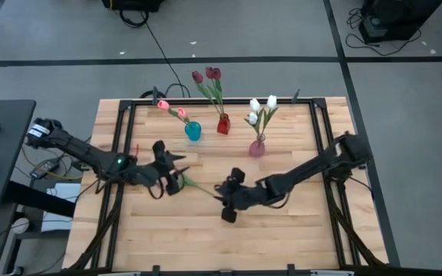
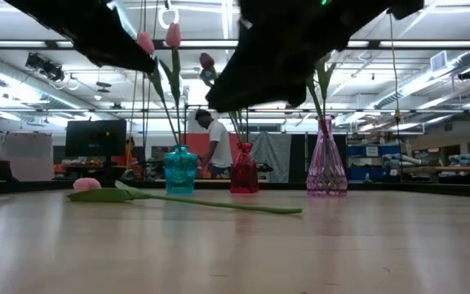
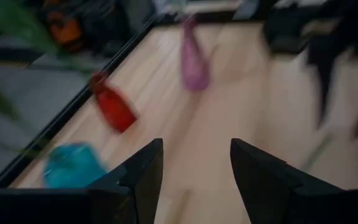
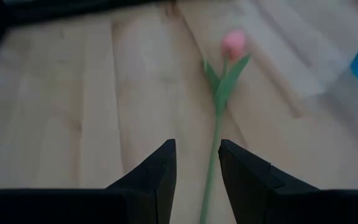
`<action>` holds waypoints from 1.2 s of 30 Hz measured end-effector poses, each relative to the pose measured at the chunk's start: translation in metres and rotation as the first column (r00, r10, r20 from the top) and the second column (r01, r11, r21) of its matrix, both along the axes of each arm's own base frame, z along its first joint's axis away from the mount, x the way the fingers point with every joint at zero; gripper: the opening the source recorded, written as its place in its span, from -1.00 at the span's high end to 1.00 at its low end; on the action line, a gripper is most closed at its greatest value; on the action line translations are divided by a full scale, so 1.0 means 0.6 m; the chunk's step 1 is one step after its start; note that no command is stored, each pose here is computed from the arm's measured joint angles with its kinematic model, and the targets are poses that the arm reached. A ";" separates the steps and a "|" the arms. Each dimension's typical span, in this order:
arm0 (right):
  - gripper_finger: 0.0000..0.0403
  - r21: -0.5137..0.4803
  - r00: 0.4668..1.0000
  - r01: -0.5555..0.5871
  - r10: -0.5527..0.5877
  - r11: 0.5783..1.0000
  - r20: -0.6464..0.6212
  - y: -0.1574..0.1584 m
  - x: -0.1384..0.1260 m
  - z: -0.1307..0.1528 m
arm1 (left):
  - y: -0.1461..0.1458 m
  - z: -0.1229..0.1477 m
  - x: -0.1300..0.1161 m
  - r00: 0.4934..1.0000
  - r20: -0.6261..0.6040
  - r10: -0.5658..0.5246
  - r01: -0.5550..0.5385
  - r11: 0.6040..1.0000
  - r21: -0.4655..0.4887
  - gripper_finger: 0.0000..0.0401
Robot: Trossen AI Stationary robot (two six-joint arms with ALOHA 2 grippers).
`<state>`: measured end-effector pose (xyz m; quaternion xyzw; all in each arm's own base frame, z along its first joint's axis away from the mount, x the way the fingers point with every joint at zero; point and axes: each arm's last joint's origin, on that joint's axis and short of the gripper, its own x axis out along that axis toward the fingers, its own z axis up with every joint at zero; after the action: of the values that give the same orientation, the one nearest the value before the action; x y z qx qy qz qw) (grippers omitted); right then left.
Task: Sort flowers into vase by color
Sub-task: Put the pink flower into the blue vase
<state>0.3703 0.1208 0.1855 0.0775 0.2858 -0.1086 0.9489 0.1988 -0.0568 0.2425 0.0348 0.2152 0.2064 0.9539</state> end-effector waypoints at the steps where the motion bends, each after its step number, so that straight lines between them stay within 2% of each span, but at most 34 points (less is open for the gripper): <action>1: 0.33 -0.004 1.000 0.002 -0.002 1.000 -0.017 0.003 0.007 -0.009 | -0.007 -0.002 0.000 0.999 0.028 -0.023 0.023 1.000 -0.005 0.04; 6: 0.33 -0.033 0.997 0.015 -0.018 0.999 -0.080 0.002 0.036 -0.062 | -0.028 -0.033 -0.006 0.971 0.164 -0.177 0.182 0.983 -0.014 0.04; 9: 0.33 0.000 0.998 0.024 -0.024 1.000 -0.060 -0.011 0.056 -0.096 | -0.030 -0.043 -0.010 0.944 0.224 -0.242 0.255 0.966 -0.032 0.04; 13: 0.33 0.025 0.999 0.022 -0.021 0.999 -0.036 -0.025 0.077 -0.138 | -0.024 -0.032 -0.021 0.936 0.255 -0.244 0.255 0.967 -0.013 0.04; 18: 0.33 -0.055 0.999 0.043 -0.045 0.998 -0.023 -0.034 0.104 -0.149 | -0.014 -0.015 -0.042 0.928 0.289 -0.237 0.253 0.967 -0.018 0.04; 21: 0.33 -0.094 0.999 0.028 -0.031 0.995 -0.029 -0.038 0.122 -0.154 | -0.009 -0.018 -0.052 0.926 0.300 -0.230 0.248 0.969 -0.021 0.04; 25: 0.35 -0.132 0.995 0.072 -0.080 0.989 -0.054 -0.045 0.133 -0.163 | -0.003 -0.025 -0.063 0.923 0.319 -0.214 0.241 0.969 -0.047 0.04; 31: 0.54 -0.152 0.992 0.082 -0.095 0.985 -0.080 -0.046 0.131 -0.164 | -0.003 -0.025 -0.066 0.922 0.325 -0.211 0.247 0.966 -0.072 0.04; 36: 0.91 -0.097 0.987 0.102 -0.113 0.990 -0.118 -0.051 0.128 -0.165 | -0.004 -0.026 -0.066 0.923 0.326 -0.203 0.246 0.964 -0.098 0.04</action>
<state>0.4472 0.0899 0.0863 0.0429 0.3340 -0.1771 0.9248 0.1591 -0.0591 0.2267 -0.0393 0.0694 0.0834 0.9933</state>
